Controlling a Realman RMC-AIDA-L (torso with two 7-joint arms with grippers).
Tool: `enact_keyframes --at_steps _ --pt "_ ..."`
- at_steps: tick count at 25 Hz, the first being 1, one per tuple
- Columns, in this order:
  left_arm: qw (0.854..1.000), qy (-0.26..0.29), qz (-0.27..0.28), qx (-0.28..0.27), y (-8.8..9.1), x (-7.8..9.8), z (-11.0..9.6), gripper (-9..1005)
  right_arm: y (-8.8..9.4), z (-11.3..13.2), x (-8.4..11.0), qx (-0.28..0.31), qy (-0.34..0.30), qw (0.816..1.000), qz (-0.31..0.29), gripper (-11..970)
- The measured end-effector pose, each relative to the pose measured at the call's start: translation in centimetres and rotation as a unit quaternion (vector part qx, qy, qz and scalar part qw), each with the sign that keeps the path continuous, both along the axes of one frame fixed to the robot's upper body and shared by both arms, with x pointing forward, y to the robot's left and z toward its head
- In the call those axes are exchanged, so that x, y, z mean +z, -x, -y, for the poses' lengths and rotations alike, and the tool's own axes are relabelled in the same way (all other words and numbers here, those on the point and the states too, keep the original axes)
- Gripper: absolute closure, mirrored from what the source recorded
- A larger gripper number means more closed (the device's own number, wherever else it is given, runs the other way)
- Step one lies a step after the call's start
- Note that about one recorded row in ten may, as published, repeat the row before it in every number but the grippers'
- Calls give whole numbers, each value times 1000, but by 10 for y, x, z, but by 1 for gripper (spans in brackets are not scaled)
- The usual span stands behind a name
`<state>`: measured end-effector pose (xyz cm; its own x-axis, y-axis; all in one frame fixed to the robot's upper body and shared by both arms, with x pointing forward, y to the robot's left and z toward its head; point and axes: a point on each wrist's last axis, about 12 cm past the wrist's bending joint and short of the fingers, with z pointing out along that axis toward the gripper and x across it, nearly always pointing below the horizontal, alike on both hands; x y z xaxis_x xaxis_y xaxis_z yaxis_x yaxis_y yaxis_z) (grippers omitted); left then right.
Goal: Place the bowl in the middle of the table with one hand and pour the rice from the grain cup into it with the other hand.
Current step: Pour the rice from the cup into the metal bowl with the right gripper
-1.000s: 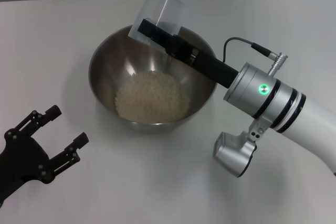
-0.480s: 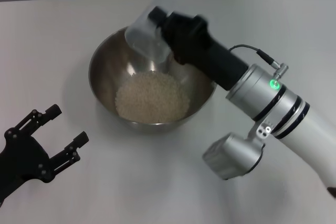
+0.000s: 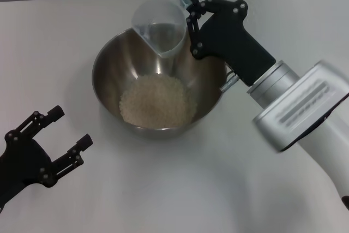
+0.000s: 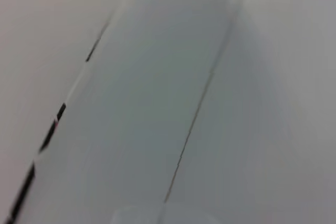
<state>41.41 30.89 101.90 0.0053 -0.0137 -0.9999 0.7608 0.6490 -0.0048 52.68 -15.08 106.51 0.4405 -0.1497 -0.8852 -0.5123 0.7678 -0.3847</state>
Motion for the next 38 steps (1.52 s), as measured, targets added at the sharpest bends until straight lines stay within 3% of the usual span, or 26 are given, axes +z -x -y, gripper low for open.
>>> enact_keyframes --at_steps 2,3,5,10,28,31,32,38 --pt "1000 1 0 -1 0 0 0 199 -1 2 -3 26 -69 994 -75 958" --pt "1000 1 0 -1 0 0 0 199 -1 2 -3 26 -69 994 -75 958" --pt "1000 1 1 -1 0 0 0 199 -2 3 -5 46 -136 980 -139 958" --pt "1000 0 3 -1 1 0 0 199 -4 6 -10 49 -151 971 -177 958" --pt "1000 4 4 -1 3 1 0 199 -5 8 -14 44 -140 972 -184 959" --pt "1000 5 5 -1 3 1 0 199 -7 24 -14 15 -152 973 -172 959" --pt "1000 5 5 -1 3 1 0 199 -8 40 -15 -19 -166 973 -160 959" --pt "1000 4 6 -4 2 1 1 199 -1 82 -19 -117 -182 968 -124 958"
